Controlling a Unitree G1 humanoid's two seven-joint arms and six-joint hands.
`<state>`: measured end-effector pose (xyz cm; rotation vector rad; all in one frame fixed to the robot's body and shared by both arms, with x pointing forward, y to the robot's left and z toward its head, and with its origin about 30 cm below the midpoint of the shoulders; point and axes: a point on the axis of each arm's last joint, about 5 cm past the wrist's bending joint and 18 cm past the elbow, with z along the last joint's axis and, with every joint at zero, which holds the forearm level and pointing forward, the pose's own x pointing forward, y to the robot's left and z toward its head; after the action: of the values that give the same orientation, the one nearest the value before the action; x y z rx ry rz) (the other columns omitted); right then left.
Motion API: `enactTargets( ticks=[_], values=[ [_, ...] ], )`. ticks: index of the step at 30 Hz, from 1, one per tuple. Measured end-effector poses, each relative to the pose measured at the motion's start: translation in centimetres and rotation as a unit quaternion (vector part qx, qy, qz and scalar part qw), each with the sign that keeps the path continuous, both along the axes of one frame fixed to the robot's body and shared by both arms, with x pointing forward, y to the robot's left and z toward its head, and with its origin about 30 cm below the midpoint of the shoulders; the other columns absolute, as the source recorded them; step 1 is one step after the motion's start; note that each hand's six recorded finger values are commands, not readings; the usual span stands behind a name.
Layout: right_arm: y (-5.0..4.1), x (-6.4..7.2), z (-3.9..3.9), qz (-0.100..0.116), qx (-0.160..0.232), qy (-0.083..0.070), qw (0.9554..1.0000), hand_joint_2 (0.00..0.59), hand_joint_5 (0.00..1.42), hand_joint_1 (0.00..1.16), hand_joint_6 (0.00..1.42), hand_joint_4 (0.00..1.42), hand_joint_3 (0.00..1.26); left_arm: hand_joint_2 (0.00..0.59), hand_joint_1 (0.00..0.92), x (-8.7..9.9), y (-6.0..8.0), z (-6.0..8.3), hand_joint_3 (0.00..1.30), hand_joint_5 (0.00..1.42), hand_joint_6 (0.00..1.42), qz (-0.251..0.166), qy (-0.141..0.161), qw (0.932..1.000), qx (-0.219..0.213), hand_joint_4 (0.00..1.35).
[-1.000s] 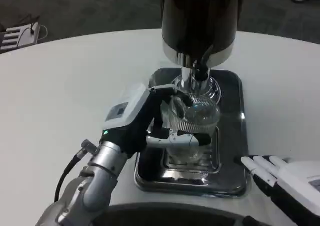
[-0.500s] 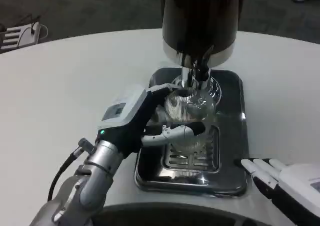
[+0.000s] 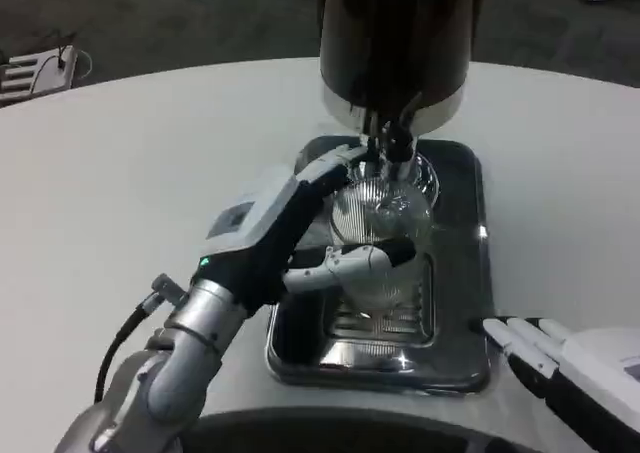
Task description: Grasp the cup under the faucet to collect the drink, then remove the cup.
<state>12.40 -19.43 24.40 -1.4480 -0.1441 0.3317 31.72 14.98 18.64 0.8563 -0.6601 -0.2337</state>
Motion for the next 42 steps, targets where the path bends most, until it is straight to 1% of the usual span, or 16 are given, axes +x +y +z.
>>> enactTargets(
  ticks=[2, 5, 8, 11, 12, 13, 14, 15, 16, 19, 22, 29, 34, 38, 40, 42],
  values=[
    [0.01, 0.0, -0.05, -0.001, 0.001, -0.001, 1.0000, 0.489, 0.00, 0.45, 0.09, 0.00, 0.00, 0.026, 0.043, -0.6, 0.8, 0.0, 0.21, 0.27, 0.46, -0.004, -0.008, 0.9998, -0.019, 0.12],
    [0.08, 0.0, -0.12, 0.001, 0.003, -0.002, 1.0000, 0.489, 0.00, 0.45, 0.09, 0.00, 0.00, 0.018, 0.012, -1.9, 2.5, 0.1, 0.21, 0.28, 0.46, 0.003, -0.014, 0.9991, -0.041, 0.13],
    [0.20, 0.1, -0.22, 0.004, 0.006, 0.000, 1.0000, 0.489, 0.00, 0.45, 0.09, 0.00, 0.00, 0.033, 0.001, -3.3, 4.0, 0.5, 0.23, 0.29, 0.45, 0.004, -0.024, 0.9976, -0.065, 0.17],
    [0.32, 0.2, -0.28, 0.007, 0.008, 0.002, 0.9999, 0.489, 0.00, 0.45, 0.09, 0.00, 0.00, 0.056, 0.000, -4.5, 4.6, 1.3, 0.23, 0.31, 0.39, -0.005, -0.036, 0.9950, -0.093, 0.21],
    [0.37, 0.2, -0.29, 0.009, 0.008, 0.002, 0.9999, 0.489, 0.00, 0.45, 0.09, 0.00, 0.00, 0.066, 0.000, -5.0, 4.7, 1.8, 0.22, 0.30, 0.35, -0.017, -0.033, 0.9934, -0.109, 0.21],
    [0.39, 0.3, -0.33, 0.009, 0.009, 0.003, 0.9999, 0.489, 0.00, 0.45, 0.09, 0.00, 0.00, 0.074, 0.000, -5.4, 4.7, 2.5, 0.19, 0.28, 0.32, -0.039, -0.029, 0.9914, -0.121, 0.18],
    [0.39, 0.3, -0.33, 0.010, 0.009, 0.003, 0.9999, 0.489, 0.00, 0.45, 0.09, 0.00, 0.00, 0.077, 0.000, -5.5, 4.7, 2.7, 0.17, 0.27, 0.29, -0.047, -0.029, 0.9905, -0.126, 0.17],
    [0.41, 0.4, -0.34, 0.010, 0.009, 0.003, 0.9999, 0.489, 0.00, 0.45, 0.09, 0.00, 0.00, 0.079, 0.000, -5.7, 4.5, 3.3, 0.15, 0.25, 0.27, -0.072, -0.015, 0.9872, -0.142, 0.14],
    [0.45, 0.4, -0.35, 0.011, 0.009, 0.003, 0.9999, 0.489, 0.00, 0.45, 0.09, 0.00, 0.00, 0.081, 0.000, -5.8, 4.4, 3.7, 0.14, 0.24, 0.25, -0.089, -0.010, 0.9852, -0.146, 0.13],
    [0.59, 0.5, -0.35, 0.014, 0.010, 0.003, 0.9998, 0.489, 0.00, 0.45, 0.09, 0.00, 0.00, 0.084, 0.000, -6.0, 3.7, 4.5, 0.12, 0.23, 0.23, -0.124, 0.010, 0.9796, -0.158, 0.11],
    [0.65, 0.6, -0.27, 0.015, 0.011, 0.000, 0.9998, 0.489, 0.00, 0.45, 0.08, 0.00, 0.00, 0.083, 0.000, -5.9, 2.4, 5.5, 0.11, 0.21, 0.21, -0.169, 0.027, 0.9726, -0.158, 0.10],
    [0.65, 0.6, -0.26, 0.013, 0.013, 0.001, 0.9998, 0.489, 0.00, 0.45, 0.08, 0.00, 0.00, 0.086, 0.000, -5.2, 0.6, 7.0, 0.09, 0.19, 0.18, -0.206, 0.028, 0.9652, -0.159, 0.07],
    [0.56, 0.6, -0.29, 0.011, 0.015, 0.003, 0.9998, 0.489, 0.00, 0.45, 0.09, 0.00, 0.00, 0.087, 0.000, -4.6, -0.6, 7.5, 0.07, 0.16, 0.15, -0.223, 0.042, 0.9624, -0.150, 0.03],
    [0.42, 0.5, -0.38, 0.007, 0.017, 0.007, 0.9998, 0.489, 0.00, 0.45, 0.09, 0.00, 0.00, 0.088, 0.000, -4.2, -1.0, 7.8, 0.06, 0.14, 0.13, -0.223, 0.052, 0.9650, -0.128, 0.00],
    [0.33, 0.4, -0.40, 0.004, 0.018, 0.009, 0.9998, 0.489, 0.00, 0.45, 0.09, 0.00, 0.00, 0.088, 0.000, -4.0, -1.2, 7.8, 0.06, 0.14, 0.12, -0.224, 0.060, 0.9650, -0.123, 0.00],
    [0.22, 0.4, -0.39, 0.000, 0.019, 0.009, 0.9998, 0.489, 0.00, 0.45, 0.09, 0.00, 0.00, 0.090, 0.000, -3.8, -1.4, 7.9, 0.03, 0.10, 0.10, -0.225, 0.064, 0.9657, -0.112, 0.00]
  ],
)
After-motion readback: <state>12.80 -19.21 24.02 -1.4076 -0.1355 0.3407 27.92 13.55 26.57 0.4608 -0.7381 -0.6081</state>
